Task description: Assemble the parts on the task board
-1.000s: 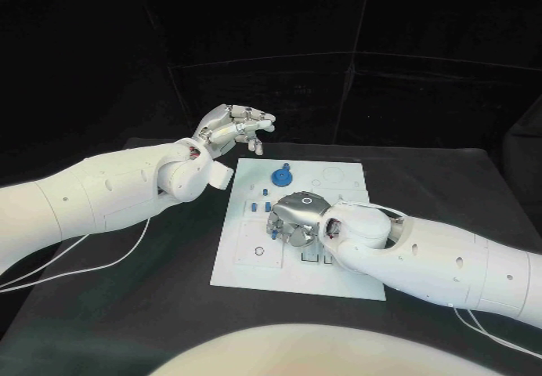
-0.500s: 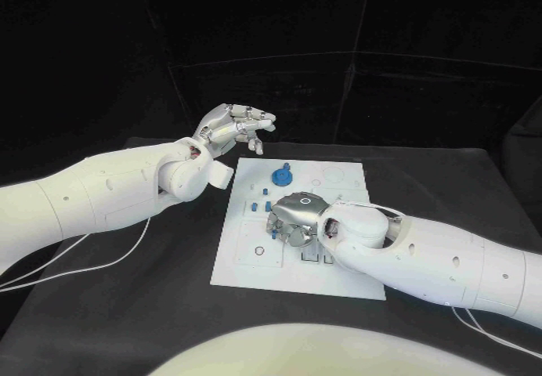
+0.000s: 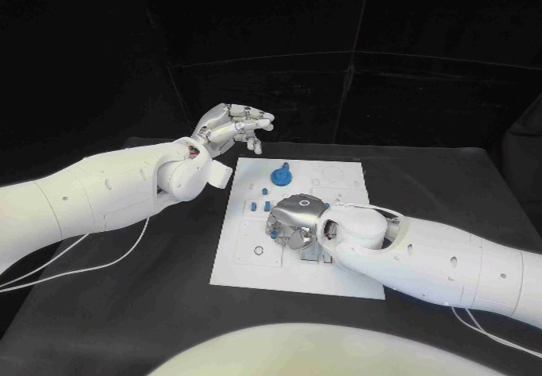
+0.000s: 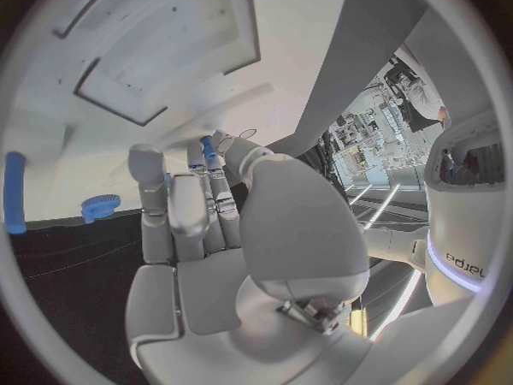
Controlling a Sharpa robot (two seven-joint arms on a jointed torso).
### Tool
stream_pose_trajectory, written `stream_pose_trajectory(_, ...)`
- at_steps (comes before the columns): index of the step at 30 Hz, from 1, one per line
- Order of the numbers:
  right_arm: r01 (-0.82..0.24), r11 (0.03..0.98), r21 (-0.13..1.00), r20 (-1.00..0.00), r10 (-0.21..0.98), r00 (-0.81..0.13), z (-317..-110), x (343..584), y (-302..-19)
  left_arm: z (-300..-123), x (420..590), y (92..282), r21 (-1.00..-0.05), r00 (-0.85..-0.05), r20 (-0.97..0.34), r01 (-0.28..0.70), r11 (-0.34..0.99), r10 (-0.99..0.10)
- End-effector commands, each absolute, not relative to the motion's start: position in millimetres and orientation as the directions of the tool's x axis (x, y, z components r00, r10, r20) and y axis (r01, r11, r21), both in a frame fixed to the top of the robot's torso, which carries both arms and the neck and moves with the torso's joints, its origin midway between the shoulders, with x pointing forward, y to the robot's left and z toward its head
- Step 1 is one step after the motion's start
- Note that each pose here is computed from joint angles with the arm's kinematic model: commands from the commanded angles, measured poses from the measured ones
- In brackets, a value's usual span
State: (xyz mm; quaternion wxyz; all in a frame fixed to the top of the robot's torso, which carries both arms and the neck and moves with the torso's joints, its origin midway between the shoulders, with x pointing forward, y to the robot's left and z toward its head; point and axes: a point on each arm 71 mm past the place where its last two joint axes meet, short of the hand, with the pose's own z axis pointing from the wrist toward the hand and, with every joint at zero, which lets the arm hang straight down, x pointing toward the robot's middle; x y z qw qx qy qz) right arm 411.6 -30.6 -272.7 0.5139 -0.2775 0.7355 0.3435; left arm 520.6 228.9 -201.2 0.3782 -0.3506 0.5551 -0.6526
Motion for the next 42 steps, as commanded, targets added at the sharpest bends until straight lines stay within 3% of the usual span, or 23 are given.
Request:
stream_pose_trajectory(1, -0.76, 0.607, 0.233, -0.943, -0.049, -0.329, -275.5, 410.2, -31.3, -199.7, 521.4, 228.9, -0.989, -0.464, 0.039, 0.11, -0.101, -0.885)
stream_pose_trajectory(12, -0.748, 0.605, 0.274, -0.959, 0.112, -0.262, -263.0, 411.9, -42.7, -200.0, 521.8, 231.0, -0.989, -0.461, 0.037, 0.109, -0.098, -0.887)
stream_pose_trajectory(21, -0.672, 0.649, 0.357, -0.933, 0.218, -0.285, -244.7, 420.1, -76.4, -200.2, 521.8, 232.8, -0.989, -0.457, 0.036, 0.109, -0.096, -0.889)
stream_pose_trajectory(31, -0.578, 0.768, 0.276, -0.947, 0.116, -0.299, -222.5, 441.8, -131.9, -199.7, 520.8, 232.3, -0.989, -0.462, 0.038, 0.109, -0.1, -0.886)
stream_pose_trajectory(42, -0.549, 0.813, 0.195, -0.944, 0.004, -0.33, -227.1, 449.5, -146.5, -199.9, 520.8, 230.6, -0.989, -0.468, 0.041, 0.107, -0.103, -0.883)
